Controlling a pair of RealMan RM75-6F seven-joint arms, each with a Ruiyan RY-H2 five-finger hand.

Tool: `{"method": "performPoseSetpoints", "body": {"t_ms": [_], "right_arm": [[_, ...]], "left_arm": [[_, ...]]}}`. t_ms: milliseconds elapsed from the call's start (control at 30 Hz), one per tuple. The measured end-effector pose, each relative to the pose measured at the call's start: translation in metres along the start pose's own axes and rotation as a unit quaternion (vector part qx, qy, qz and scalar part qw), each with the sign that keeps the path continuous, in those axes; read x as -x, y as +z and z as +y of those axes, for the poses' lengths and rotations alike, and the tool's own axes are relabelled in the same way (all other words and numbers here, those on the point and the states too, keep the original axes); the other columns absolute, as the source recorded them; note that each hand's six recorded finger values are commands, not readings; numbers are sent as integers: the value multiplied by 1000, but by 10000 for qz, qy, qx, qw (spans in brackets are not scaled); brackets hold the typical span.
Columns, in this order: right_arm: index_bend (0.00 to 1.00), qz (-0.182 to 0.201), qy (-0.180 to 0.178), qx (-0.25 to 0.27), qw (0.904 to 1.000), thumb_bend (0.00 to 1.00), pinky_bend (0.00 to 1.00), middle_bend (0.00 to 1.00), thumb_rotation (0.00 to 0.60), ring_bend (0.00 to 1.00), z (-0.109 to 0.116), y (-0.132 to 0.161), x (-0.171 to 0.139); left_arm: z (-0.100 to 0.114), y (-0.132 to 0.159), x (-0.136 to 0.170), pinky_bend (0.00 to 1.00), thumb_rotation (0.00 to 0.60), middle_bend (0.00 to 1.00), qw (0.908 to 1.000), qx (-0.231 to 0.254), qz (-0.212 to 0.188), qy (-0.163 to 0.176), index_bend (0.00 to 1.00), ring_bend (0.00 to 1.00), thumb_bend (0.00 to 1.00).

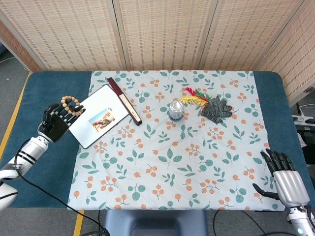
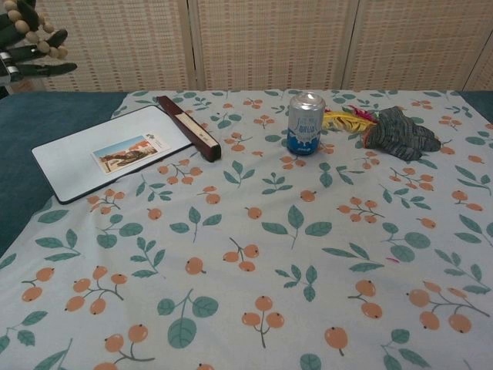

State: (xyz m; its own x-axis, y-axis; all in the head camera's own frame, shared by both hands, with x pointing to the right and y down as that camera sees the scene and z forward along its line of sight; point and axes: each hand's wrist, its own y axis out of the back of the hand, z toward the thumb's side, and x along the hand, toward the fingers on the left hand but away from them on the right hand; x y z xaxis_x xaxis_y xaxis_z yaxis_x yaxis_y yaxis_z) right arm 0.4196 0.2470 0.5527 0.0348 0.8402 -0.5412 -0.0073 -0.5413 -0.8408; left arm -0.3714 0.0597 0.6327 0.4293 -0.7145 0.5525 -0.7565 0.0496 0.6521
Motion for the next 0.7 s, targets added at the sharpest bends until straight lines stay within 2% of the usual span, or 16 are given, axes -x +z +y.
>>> {"method": "performPoseSetpoints", "body": {"t_ms": [67,167,400,500,600,700], "right_arm": [[0,-6,5,-10,10000,166,0,0,396,0,-1,0,0],[0,3,17,-4,10000,167,0,0,395,0,-1,1,0],[0,-17,-29,12,10000,167,0,0,394,0,1,-1,0],[0,-12,-38,8,10000,166,0,0,395,0,1,-1,0],[0,-5,-40,4,10000,167,0,0,395,0,1,0,0],[0,-11,-53,10,10000,166,0,0,395,0,2,-1,0]], "left_arm": [[6,-8,2,0,130,599,9992,-353,140,114,470,260,417],[18,-21,5,0,84,616,9941,-930,380,400,507,269,410],[37,-42,6,0,69,660,9703,-2036,711,1097,605,285,426],[36,-48,6,0,69,661,9635,-2292,797,1129,625,286,453],[34,-52,6,0,71,662,9605,-2398,851,1127,640,286,481],[33,-55,7,0,76,665,9583,-2473,889,1124,649,286,558]]}}
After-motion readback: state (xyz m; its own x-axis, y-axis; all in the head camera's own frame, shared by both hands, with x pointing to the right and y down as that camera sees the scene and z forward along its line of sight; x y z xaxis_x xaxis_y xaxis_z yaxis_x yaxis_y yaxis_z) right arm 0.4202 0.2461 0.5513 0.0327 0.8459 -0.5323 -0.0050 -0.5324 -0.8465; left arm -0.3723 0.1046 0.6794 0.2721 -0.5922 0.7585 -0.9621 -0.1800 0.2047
